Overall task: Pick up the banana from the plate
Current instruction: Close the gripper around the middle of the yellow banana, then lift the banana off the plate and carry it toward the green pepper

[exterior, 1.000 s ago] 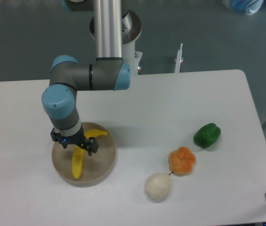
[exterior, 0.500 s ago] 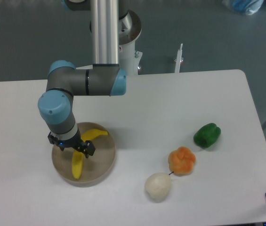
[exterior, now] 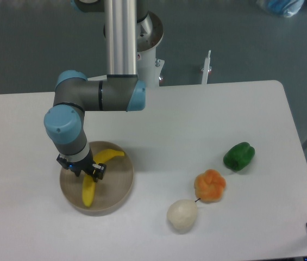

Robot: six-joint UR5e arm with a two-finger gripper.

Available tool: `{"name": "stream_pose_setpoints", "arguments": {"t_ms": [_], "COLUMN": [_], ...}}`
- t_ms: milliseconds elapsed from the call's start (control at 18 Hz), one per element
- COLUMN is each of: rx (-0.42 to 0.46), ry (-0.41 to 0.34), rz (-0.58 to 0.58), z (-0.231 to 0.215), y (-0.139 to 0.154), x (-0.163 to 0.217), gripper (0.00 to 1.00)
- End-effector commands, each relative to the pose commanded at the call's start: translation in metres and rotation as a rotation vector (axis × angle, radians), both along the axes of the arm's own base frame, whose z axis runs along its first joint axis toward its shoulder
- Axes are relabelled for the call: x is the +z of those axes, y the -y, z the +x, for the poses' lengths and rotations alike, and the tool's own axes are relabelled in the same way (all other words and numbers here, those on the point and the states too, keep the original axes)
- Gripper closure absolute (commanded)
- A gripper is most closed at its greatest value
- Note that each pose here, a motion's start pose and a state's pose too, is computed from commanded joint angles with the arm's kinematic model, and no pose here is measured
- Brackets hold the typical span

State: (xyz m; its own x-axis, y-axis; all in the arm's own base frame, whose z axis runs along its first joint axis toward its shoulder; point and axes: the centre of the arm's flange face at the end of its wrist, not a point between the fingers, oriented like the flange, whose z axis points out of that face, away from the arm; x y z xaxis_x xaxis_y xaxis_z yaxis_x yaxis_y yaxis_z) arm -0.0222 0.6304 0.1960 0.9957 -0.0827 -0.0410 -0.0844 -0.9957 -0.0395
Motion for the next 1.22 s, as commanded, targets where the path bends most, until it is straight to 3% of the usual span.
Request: {"name": "stream_pose_setpoints", "arguments": {"t_ms": [389, 556, 889, 1222], "rx": [-0.012, -0.035, -0.079, -0.138], "ry": [-0.006, -0.052, -0.125, -0.17], "rz": [0.015, 0.016, 0.088, 0.086], "z": [-0.003, -0.016, -0.114, -0.2], "y": [-0.004, -0.002, 0.022, 0.054], "x": [0.008, 0.017, 0.092, 0.117], "gripper": [0.76, 0.76, 0.76, 0.76]}}
